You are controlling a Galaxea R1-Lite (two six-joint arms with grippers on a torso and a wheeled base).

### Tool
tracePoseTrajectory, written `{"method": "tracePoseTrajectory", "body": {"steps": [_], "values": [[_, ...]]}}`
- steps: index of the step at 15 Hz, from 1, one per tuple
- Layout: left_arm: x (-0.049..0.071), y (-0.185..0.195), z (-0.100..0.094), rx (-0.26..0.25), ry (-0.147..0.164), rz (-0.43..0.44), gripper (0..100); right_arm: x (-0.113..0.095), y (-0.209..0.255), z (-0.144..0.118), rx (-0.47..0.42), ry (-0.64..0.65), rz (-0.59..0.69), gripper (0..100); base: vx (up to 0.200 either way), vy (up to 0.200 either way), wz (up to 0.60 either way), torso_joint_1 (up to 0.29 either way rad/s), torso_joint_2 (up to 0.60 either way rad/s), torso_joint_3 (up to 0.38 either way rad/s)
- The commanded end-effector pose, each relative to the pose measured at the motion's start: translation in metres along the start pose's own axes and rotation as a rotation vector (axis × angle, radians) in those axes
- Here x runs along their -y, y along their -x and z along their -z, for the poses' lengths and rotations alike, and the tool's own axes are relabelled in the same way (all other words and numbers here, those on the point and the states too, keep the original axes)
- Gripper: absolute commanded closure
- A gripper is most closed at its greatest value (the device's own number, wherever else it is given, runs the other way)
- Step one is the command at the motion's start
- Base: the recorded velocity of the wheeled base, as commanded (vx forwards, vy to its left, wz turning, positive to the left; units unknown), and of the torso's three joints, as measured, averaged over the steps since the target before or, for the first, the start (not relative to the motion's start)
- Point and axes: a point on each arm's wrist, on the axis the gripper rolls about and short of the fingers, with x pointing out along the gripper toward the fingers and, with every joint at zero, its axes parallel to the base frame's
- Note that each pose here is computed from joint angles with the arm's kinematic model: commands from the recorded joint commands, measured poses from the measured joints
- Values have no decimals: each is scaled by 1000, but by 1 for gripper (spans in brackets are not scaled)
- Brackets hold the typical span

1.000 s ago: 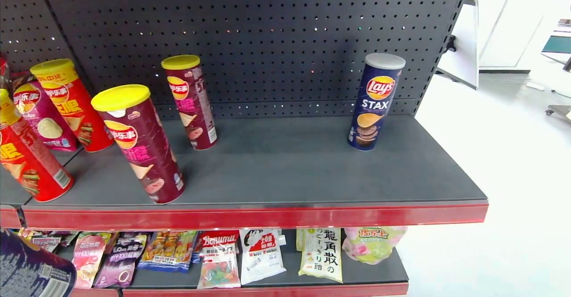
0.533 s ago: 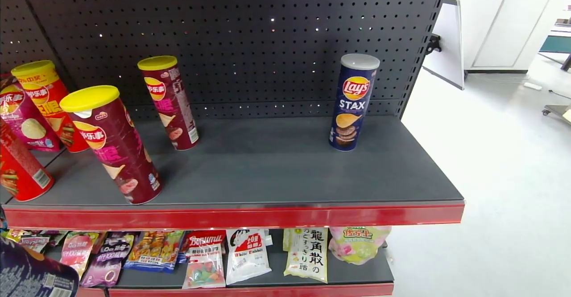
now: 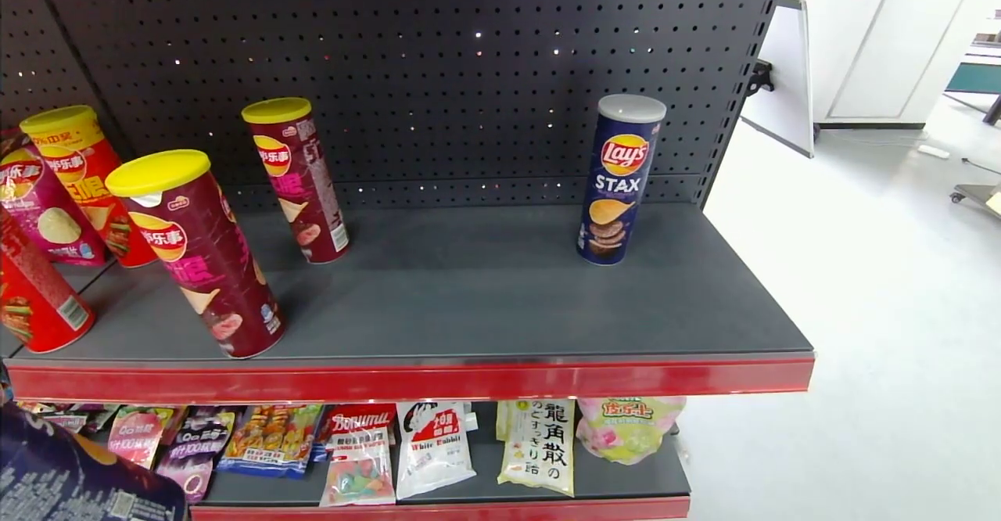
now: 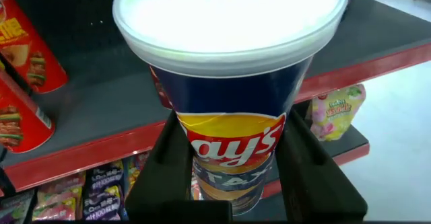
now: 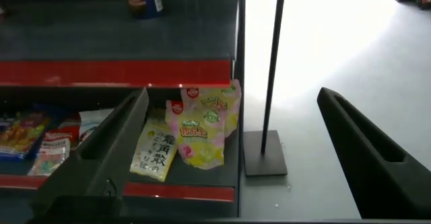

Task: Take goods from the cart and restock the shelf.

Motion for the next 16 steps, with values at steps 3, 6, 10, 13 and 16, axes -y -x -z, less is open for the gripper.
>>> {"method": "tracePoseTrajectory", "body": {"steps": [3,6,10,13,16], "values": [[-3,-18,6,-104,22,7,100,5,-128,-97,-264,-31,-8,0,0,0,0,0,0,0],[-5,-25,2,-132,32,11,100,6,-215,-106,-264,11,-115,0,0,0,0,0,0,0],[-5,-24,2,-127,29,6,100,10,-266,-84,-293,-5,-509,0,0,0,0,0,0,0],[-5,-23,-1,-113,25,5,100,18,-307,-76,-253,53,-597,0,0,0,0,0,0,0],[-5,-23,0,-131,29,9,100,23,-349,-65,-204,91,-655,0,0,0,0,0,0,0]]}}
